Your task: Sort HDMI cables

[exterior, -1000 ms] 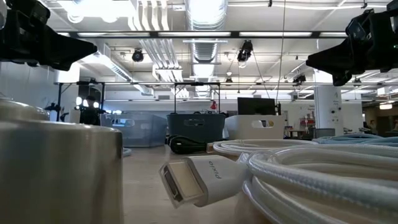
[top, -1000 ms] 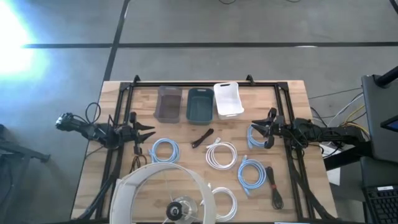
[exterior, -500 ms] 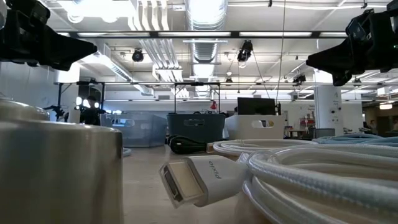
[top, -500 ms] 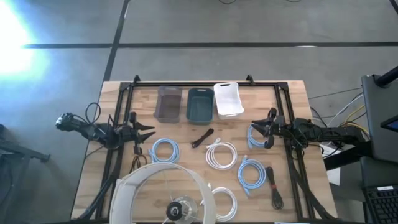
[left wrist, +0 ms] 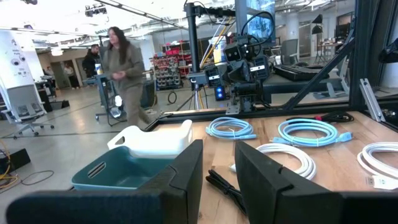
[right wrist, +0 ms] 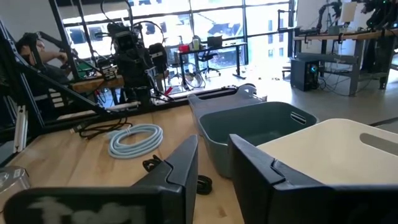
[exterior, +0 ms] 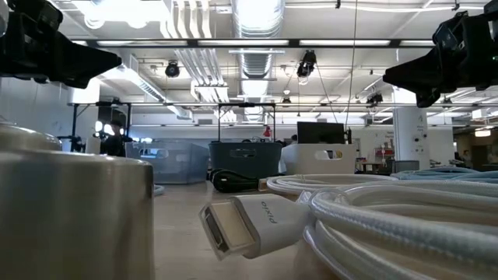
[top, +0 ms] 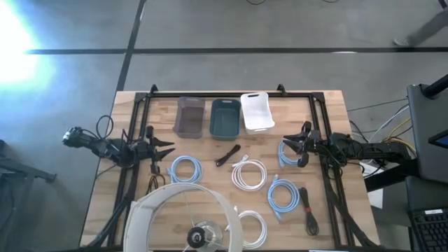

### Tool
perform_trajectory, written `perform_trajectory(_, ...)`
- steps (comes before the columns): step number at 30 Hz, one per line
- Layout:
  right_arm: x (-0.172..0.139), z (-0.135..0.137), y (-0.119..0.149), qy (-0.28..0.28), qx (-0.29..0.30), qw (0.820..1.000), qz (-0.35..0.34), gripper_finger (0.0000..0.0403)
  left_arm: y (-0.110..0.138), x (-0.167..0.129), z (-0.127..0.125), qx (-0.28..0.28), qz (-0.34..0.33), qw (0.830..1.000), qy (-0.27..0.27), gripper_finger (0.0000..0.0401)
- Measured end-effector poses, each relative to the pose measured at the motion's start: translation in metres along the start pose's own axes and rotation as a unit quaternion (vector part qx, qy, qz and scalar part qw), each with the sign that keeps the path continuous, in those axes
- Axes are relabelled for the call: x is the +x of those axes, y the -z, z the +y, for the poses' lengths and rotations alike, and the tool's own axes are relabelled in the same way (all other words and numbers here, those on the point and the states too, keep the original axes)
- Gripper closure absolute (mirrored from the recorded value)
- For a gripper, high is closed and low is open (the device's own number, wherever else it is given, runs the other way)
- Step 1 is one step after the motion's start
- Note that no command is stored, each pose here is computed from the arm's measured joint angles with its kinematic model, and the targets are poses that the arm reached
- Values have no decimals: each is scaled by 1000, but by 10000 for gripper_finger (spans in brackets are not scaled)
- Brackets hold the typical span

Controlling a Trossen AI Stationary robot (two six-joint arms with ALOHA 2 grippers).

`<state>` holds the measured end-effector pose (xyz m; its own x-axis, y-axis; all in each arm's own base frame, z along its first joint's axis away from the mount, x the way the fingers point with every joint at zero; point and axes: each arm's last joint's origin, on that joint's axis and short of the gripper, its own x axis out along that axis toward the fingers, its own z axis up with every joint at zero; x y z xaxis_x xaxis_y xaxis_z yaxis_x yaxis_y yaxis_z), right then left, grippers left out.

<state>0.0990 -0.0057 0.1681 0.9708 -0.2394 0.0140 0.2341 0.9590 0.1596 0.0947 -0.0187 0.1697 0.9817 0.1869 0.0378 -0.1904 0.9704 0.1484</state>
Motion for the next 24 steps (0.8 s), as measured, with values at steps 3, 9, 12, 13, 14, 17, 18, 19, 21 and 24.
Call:
perform_trajectory(3,0,0,0,0,0,1000,0,326,0,0,0,0,0,1000,0,304)
perform_trajectory(9,0,0,0,0,0,1000,0,335,0,0,0,0,0,1000,0,304)
perform_trajectory(12,0,0,0,0,0,1000,0,334,0,0,0,0,0,1000,0,304)
perform_trajectory(13,0,0,0,0,0,1000,0,333,0,0,0,0,0,1000,0,304)
perform_trajectory(14,0,0,0,0,0,1000,0,331,0,0,0,0,0,1000,0,304)
perform_trajectory(17,0,0,0,0,0,1000,0,326,0,0,0,0,0,1000,0,304)
perform_trajectory(18,0,0,0,0,0,1000,0,324,0,0,0,0,0,1000,0,304)
perform_trajectory(19,0,0,0,0,0,1000,0,322,0,0,0,0,0,1000,0,304)
perform_trajectory(21,0,0,0,0,-6,1000,-3,320,0,0,0,0,0,1000,0,304)
perform_trajectory(24,0,0,-1,1,-19,1000,-4,317,0,0,0,0,0,1000,0,304)
